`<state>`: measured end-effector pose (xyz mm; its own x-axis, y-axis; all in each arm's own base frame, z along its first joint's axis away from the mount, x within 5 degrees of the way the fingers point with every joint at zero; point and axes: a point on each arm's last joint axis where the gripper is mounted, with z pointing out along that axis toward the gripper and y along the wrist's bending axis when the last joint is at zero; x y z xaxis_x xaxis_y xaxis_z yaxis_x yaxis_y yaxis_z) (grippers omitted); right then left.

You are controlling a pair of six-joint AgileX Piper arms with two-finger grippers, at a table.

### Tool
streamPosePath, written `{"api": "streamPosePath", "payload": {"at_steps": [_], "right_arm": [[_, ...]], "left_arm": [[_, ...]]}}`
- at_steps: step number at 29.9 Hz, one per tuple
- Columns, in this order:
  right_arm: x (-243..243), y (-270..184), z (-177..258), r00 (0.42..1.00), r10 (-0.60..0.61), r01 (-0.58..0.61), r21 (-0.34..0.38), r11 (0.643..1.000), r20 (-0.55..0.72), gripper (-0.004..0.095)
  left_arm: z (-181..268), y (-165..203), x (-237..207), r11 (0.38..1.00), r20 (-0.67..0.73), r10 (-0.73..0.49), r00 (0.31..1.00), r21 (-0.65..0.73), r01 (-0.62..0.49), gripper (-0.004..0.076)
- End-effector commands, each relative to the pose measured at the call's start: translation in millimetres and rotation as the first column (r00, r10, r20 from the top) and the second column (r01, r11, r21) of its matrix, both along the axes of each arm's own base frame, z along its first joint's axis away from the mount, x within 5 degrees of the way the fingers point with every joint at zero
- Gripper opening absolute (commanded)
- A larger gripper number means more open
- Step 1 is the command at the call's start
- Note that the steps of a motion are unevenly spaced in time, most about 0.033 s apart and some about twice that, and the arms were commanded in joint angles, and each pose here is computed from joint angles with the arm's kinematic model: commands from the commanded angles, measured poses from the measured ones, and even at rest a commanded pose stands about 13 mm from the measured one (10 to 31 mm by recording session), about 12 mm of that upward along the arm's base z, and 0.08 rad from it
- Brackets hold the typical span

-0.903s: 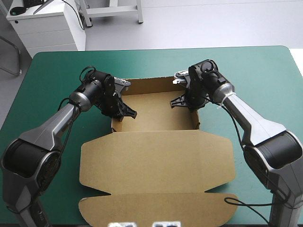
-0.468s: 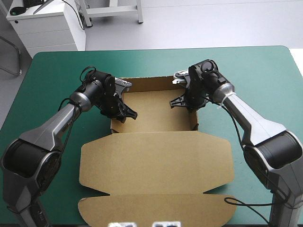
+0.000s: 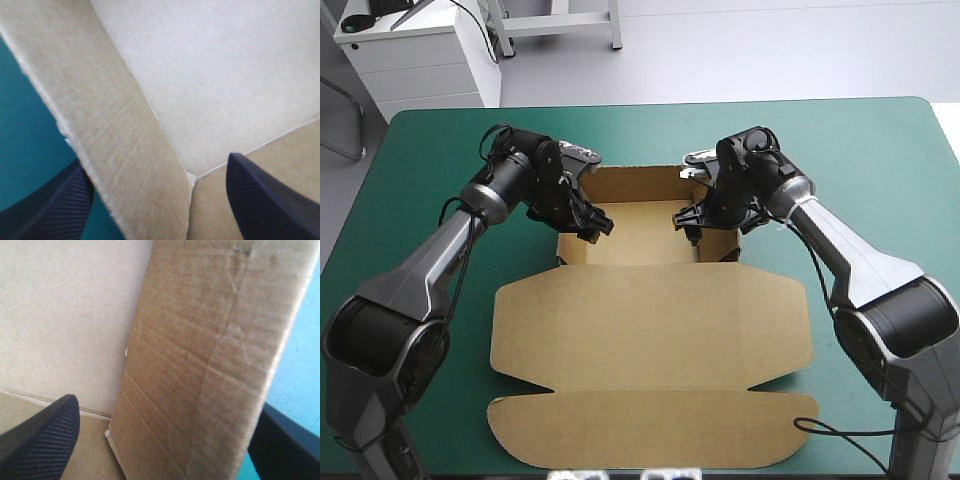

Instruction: Fold the box

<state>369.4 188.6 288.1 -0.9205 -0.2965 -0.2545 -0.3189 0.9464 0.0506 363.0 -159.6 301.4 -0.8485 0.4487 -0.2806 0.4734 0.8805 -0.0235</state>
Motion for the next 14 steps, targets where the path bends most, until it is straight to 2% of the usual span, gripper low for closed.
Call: {"api": "streamPosePath", "payload": {"at_steps": [1, 6, 9, 11, 14], "right_arm": [[-10, -8, 39, 0.996, 0.002, -0.005, 0.035, 0.999, 0.091, 0.0800], [-19, -15, 61, 0.988, 0.007, -0.012, 0.032, 0.999, 0.153, 0.0788], [-28, -21, 79, 0.979, 0.005, -0.012, 0.033, 0.999, 0.204, 0.0788], [-36, -26, 92, 0.971, 0.006, -0.016, 0.042, 0.999, 0.239, 0.0785], [-49, -32, 112, 0.958, 0.015, -0.032, 0.057, 0.998, 0.288, 0.0774]], "left_arm": [[38, 2, -13, 1.000, 0.056, -0.013, 0.998, -0.023, 0.014, 0.0537], [55, 8, -16, 1.000, 0.123, -0.011, 0.992, 0.003, 0.010, 0.0536], [70, 16, -22, 0.999, 0.184, -0.009, 0.983, 0.041, 0.001, 0.0508], [83, 22, -29, 0.999, 0.227, -0.006, 0.974, 0.052, -0.006, 0.0454], [104, 31, -42, 0.998, 0.289, -0.001, 0.957, 0.054, -0.015, 0.0306]]}}
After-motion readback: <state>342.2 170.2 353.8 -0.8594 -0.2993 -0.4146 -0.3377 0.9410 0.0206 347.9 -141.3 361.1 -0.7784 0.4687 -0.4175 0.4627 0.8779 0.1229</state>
